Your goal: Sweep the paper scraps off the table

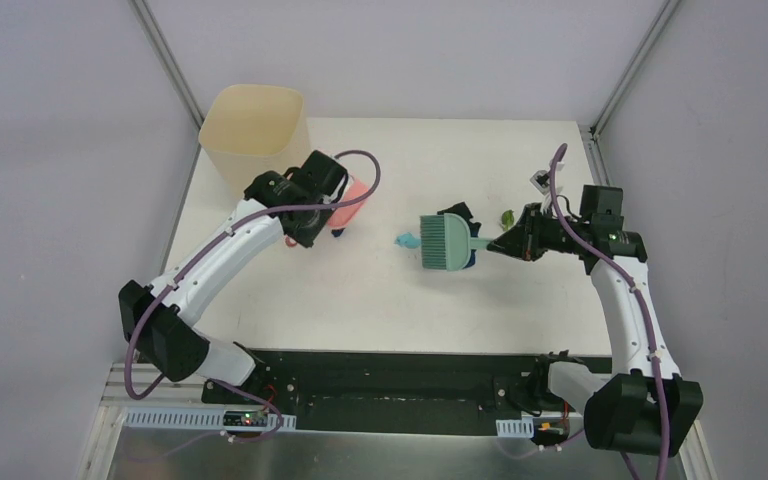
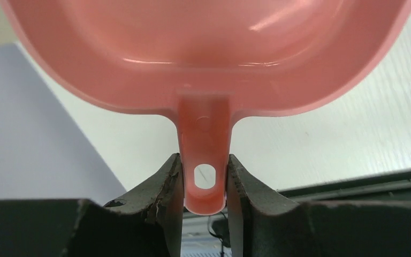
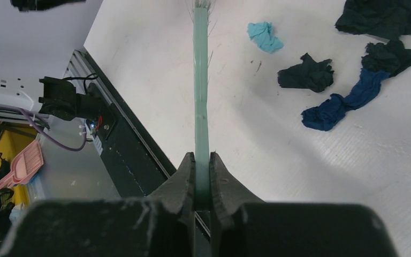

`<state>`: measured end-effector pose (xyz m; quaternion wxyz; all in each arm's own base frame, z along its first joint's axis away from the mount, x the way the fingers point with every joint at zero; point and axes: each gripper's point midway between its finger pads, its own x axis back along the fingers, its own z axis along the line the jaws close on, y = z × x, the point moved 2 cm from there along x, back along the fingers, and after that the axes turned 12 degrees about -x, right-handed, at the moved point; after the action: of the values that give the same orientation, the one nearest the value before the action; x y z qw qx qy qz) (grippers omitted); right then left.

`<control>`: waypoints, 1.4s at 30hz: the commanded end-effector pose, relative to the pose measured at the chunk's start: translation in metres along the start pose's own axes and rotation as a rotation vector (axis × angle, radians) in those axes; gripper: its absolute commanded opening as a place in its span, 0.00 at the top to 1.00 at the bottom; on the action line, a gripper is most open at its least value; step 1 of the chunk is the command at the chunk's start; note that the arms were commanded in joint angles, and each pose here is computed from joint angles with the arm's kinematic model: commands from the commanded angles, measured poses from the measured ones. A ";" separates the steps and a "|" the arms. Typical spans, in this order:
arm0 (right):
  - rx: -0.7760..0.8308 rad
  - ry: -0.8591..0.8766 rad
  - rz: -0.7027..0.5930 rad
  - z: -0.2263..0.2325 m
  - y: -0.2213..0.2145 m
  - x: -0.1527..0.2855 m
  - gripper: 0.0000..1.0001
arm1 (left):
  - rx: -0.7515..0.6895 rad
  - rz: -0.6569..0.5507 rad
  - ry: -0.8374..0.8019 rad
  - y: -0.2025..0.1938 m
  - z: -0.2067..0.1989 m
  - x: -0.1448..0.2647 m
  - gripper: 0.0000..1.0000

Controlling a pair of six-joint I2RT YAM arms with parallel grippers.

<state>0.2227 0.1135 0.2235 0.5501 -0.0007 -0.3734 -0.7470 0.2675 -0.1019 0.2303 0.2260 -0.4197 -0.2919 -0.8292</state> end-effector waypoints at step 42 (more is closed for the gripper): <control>-0.597 0.133 0.258 0.016 0.126 -0.315 1.00 | 0.511 -0.142 -0.049 -0.059 -0.028 -0.054 1.00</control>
<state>0.4129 0.3573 0.1542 0.6930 -0.1335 -0.1238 -0.6976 0.2331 -0.0637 0.1474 0.2738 -0.3559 -0.5076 -0.7354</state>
